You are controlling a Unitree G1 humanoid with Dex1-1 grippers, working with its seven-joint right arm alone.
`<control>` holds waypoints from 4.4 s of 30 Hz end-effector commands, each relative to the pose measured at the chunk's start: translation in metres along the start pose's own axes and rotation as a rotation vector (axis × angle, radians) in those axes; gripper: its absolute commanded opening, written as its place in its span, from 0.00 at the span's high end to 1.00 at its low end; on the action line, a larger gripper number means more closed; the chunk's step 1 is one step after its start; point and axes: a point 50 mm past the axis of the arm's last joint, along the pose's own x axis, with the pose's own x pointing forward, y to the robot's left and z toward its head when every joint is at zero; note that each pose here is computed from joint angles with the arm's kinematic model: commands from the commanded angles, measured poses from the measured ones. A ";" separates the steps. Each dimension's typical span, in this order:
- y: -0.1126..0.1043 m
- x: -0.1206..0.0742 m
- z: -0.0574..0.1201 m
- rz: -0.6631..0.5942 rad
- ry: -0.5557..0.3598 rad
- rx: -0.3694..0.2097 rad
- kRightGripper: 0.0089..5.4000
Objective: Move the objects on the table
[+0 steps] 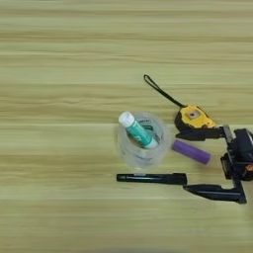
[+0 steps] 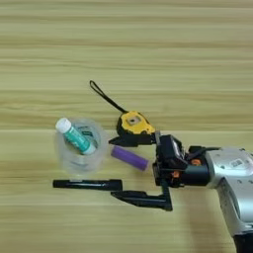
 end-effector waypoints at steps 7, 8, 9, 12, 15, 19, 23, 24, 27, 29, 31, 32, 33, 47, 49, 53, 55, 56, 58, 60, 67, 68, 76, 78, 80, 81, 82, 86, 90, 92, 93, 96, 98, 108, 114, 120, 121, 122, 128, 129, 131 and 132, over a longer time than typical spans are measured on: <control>-0.007 -0.005 -0.003 -0.034 0.134 -0.078 0.00; -0.008 -0.005 -0.005 -0.038 0.145 -0.077 0.00; -0.008 -0.004 -0.007 -0.040 0.153 -0.077 0.00; -0.009 -0.003 -0.010 -0.042 0.164 -0.081 0.00; -0.012 -0.003 -0.016 -0.070 0.213 -0.090 0.00; -0.015 0.000 -0.020 -0.086 0.223 -0.092 0.00; -0.017 0.003 -0.023 -0.099 0.230 -0.094 0.04; -0.018 0.004 -0.023 -0.104 0.233 -0.095 0.05; -0.019 0.005 -0.025 -0.108 0.241 -0.095 0.11; -0.018 0.006 -0.026 -0.101 0.247 -0.091 0.16; -0.016 0.007 -0.029 -0.092 0.256 -0.086 0.20; -0.016 0.007 -0.029 -0.089 0.259 -0.085 0.21; -0.015 0.008 -0.030 -0.087 0.260 -0.084 0.22; -0.012 0.009 -0.036 -0.070 0.291 -0.078 0.51; -0.012 0.009 -0.036 -0.069 0.292 -0.079 0.55; -0.012 0.009 -0.037 -0.069 0.296 -0.079 0.65; -0.013 0.009 -0.037 -0.069 0.298 -0.078 0.67; -0.013 0.009 -0.037 -0.070 0.299 -0.079 0.70; -0.013 0.009 -0.037 -0.069 0.301 -0.079 0.76; -0.013 0.009 -0.038 -0.069 0.301 -0.079 0.78; -0.013 0.008 -0.038 -0.068 0.301 -0.083 0.79; -0.013 0.008 -0.038 -0.068 0.300 -0.083 0.79; -0.014 0.009 -0.031 -0.066 0.252 -0.086 0.79; -0.014 0.009 -0.027 -0.065 0.223 -0.082 0.79; -0.014 0.009 -0.023 -0.062 0.197 -0.080 0.79; -0.014 0.009 -0.021 -0.064 0.181 -0.078 0.79; -0.015 0.009 -0.019 -0.067 0.169 -0.077 0.79; -0.016 0.009 -0.012 -0.071 0.122 -0.069 0.79; -0.016 0.008 -0.004 -0.062 0.071 -0.058 0.79; -0.016 0.008 0.002 -0.056 0.027 -0.053 0.79; -0.017 0.008 0.006 -0.059 -0.003 -0.051 0.79; -0.022 0.005 0.020 -0.093 -0.102 -0.042 0.79; -0.030 0.003 0.026 -0.151 -0.140 -0.039 0.79; -0.068 -0.015 0.044 -0.459 -0.196 -0.094 0.79; -0.081 -0.017 0.035 -0.567 -0.112 -0.089 0.79; -0.080 -0.015 0.023 -0.554 -0.006 -0.117 0.79; -0.079 -0.014 0.021 -0.549 0.004 -0.122 0.79; -0.079 -0.014 0.020 -0.545 0.018 -0.129 0.79; -0.082 -0.019 0.010 -0.573 0.108 -0.141 0.79; -0.084 -0.021 0.008 -0.588 0.127 -0.137 0.79; -0.085 -0.023 0.005 -0.607 0.159 -0.135 0.79; -0.086 -0.023 0.003 -0.612 0.171 -0.137 0.79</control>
